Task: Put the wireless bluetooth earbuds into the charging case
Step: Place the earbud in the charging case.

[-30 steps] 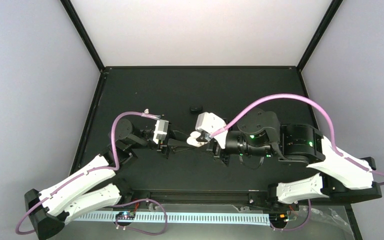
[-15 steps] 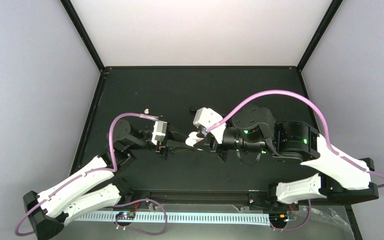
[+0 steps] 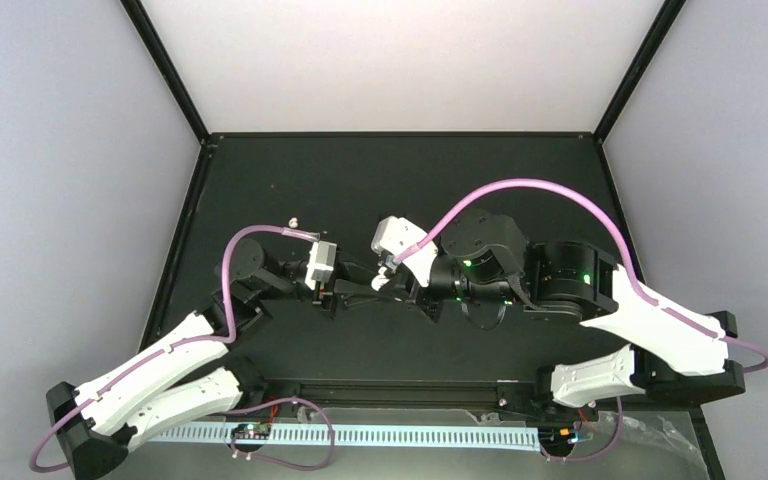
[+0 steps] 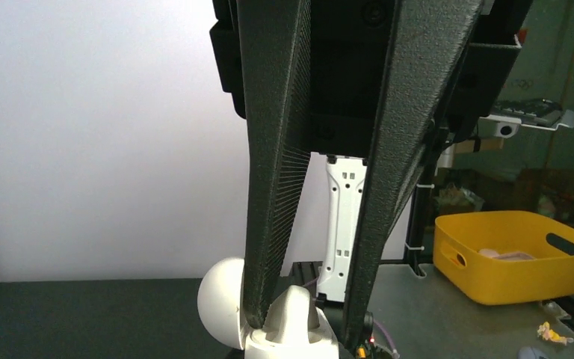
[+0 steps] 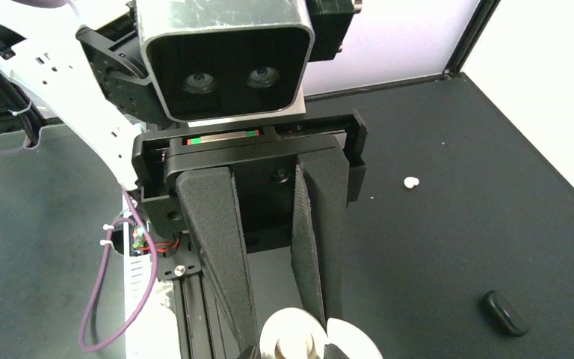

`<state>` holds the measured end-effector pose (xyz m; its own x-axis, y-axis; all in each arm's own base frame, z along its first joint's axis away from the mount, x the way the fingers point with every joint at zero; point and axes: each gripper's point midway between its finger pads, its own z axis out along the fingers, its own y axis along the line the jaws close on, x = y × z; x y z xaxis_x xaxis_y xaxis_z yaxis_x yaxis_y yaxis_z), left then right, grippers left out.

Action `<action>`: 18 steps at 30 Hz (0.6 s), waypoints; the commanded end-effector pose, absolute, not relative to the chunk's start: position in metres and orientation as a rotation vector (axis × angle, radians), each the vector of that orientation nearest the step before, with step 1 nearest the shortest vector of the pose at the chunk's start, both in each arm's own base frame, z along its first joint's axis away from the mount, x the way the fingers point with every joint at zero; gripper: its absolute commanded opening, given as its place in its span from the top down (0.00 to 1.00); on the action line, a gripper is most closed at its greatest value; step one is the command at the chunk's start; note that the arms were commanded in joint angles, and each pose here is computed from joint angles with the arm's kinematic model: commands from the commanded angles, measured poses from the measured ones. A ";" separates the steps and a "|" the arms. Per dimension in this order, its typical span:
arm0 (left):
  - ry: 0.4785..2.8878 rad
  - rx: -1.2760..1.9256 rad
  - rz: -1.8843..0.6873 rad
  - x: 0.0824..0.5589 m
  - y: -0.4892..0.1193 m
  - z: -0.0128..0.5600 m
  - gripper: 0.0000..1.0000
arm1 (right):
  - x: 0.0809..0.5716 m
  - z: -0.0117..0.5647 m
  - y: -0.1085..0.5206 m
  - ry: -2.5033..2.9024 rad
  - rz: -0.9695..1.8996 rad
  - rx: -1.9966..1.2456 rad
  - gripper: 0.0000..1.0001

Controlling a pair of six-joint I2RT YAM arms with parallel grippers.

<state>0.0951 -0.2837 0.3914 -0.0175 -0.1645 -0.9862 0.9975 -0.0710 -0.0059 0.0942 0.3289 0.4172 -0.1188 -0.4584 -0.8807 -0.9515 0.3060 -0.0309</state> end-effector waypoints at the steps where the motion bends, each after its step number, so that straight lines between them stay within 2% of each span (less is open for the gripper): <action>1: 1.038 1.132 -1.327 0.092 -0.281 0.396 0.98 | 0.101 0.423 0.326 1.737 0.710 -1.234 0.79; 12: 1.040 1.129 -1.316 0.092 -0.280 0.396 0.98 | 0.102 0.424 0.325 1.734 0.709 -1.231 0.88; 18: 1.040 1.124 -1.315 0.093 -0.280 0.397 0.98 | 0.101 0.421 0.323 1.742 0.705 -1.241 0.98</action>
